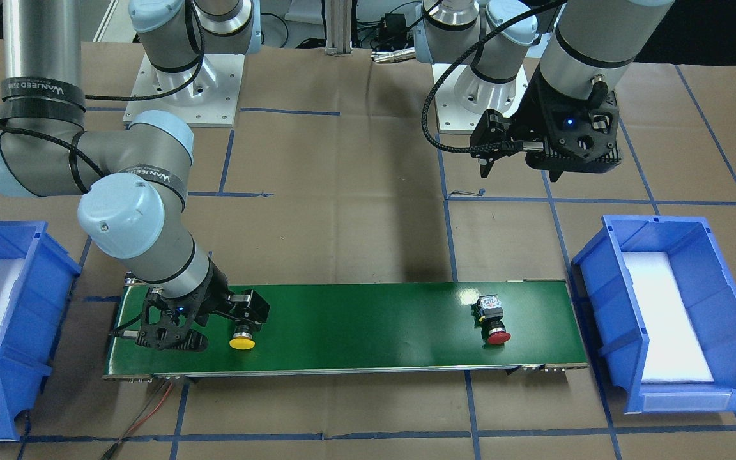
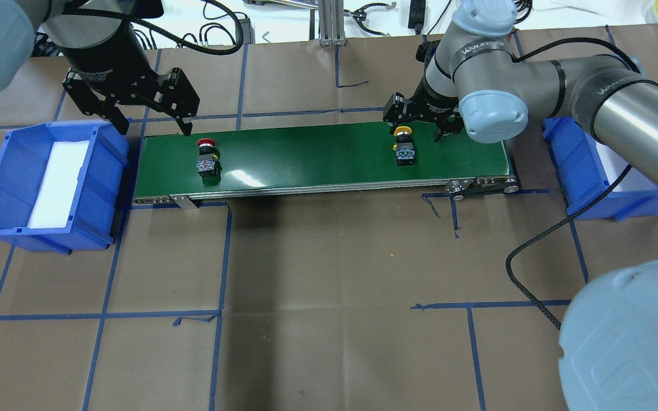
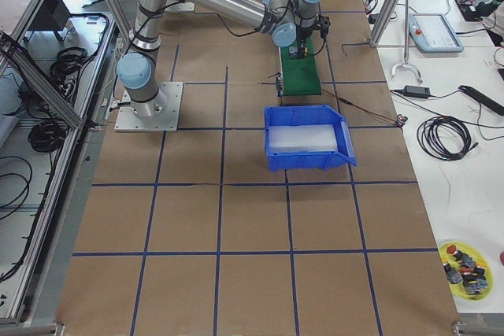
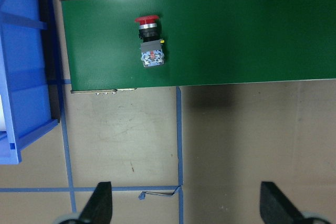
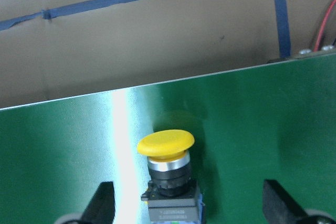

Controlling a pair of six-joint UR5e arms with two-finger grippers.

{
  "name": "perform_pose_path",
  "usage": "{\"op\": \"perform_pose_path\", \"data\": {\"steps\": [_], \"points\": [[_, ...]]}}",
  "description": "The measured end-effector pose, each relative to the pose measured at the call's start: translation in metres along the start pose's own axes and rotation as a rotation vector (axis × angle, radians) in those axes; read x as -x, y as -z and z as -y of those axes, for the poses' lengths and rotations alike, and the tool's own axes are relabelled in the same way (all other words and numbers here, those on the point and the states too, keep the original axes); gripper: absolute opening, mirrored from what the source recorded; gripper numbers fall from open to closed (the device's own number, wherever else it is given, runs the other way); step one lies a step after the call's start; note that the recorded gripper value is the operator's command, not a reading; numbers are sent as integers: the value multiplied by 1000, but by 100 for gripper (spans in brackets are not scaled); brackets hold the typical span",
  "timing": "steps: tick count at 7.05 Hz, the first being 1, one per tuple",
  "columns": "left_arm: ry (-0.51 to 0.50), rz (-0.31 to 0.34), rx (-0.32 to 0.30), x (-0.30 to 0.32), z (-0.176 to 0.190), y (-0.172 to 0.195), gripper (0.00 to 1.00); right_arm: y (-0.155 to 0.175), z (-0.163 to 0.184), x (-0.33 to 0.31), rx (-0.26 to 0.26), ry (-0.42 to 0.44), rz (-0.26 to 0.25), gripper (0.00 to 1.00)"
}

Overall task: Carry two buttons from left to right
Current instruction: 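Lower the right gripper onto the yellow button and grasp it, then lift the yellow button and carry it into the far blue bin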

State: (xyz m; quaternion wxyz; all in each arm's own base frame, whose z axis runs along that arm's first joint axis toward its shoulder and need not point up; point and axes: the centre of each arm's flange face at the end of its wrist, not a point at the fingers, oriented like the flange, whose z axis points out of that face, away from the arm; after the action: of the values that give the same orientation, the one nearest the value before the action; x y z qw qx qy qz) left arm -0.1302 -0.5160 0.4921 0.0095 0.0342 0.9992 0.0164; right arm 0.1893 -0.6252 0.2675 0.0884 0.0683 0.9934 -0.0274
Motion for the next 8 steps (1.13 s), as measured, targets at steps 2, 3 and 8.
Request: {"op": "perform_pose_path", "data": {"steps": [2,3,8], "points": [[9,0,-16,9,1,-11,99,-11,-1,-3,16,9,-30,82],[12,0,-22,11,2,-12,99,-16,-1,-7,20,10,-64,54],[11,3,-56,11,4,-8,99,4,6,-13,87,105,-170,3]]}}
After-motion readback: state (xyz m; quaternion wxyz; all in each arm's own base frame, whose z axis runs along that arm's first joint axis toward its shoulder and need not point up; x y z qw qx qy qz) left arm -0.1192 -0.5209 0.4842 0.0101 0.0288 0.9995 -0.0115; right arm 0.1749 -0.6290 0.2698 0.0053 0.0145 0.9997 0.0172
